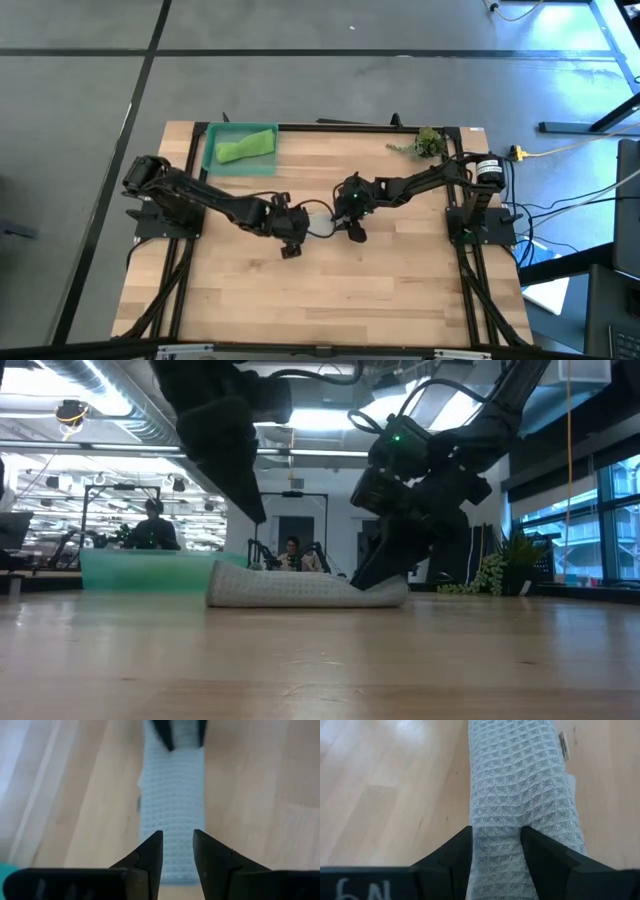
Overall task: Roll microfiber towels into tight, uniform cylinder then place into a basket
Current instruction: Put the rolled gray towel into the light blue bin
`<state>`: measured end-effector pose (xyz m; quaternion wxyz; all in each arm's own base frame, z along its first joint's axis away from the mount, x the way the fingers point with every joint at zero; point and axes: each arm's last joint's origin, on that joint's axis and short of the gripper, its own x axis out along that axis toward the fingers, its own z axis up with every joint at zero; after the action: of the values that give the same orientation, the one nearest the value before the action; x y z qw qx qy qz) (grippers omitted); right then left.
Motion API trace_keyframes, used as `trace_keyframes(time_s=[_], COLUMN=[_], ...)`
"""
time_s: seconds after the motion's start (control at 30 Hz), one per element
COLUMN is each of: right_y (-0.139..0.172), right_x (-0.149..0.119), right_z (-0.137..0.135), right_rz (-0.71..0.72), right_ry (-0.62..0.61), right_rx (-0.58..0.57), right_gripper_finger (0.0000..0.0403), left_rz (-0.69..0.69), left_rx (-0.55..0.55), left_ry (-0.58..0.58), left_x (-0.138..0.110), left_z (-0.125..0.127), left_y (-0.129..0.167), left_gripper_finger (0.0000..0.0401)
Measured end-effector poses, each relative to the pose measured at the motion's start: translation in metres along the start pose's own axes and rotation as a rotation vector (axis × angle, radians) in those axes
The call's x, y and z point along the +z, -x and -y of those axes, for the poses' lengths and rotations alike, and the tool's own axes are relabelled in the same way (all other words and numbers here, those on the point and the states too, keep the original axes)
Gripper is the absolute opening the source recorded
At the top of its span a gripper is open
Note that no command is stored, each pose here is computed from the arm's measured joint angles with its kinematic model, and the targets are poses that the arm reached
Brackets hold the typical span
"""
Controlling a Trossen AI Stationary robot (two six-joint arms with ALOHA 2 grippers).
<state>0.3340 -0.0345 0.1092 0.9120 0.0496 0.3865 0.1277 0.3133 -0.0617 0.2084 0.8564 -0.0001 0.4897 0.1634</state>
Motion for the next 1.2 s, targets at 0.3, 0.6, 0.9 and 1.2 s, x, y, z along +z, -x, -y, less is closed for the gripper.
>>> trace_keyframes(time_s=[0.3,0.6,0.9,1.2], right_y=[0.0,0.0,0.0,0.0], right_x=[0.002,0.002,0.003,0.003], right_z=[0.001,0.001,0.001,0.001], right_rz=[0.023,0.027,0.029,0.029], right_ry=[0.011,0.012,0.013,0.013], right_rx=[-0.016,-0.016,-0.013,-0.012], right_gripper_finger=[0.0172,0.0172,0.0172,0.0172], left_rz=[0.017,-0.034,-0.029,-0.028], left_rx=[-0.004,0.002,0.016,0.019], left_ry=[-0.018,-0.055,-0.006,0.049], left_x=[-0.002,-0.017,-0.017,-0.016], left_z=[0.009,0.025,0.025,0.024], left_y=[-0.001,0.008,0.008,0.008], left_gripper_finger=[0.0102,0.0099,0.0099,0.0099])
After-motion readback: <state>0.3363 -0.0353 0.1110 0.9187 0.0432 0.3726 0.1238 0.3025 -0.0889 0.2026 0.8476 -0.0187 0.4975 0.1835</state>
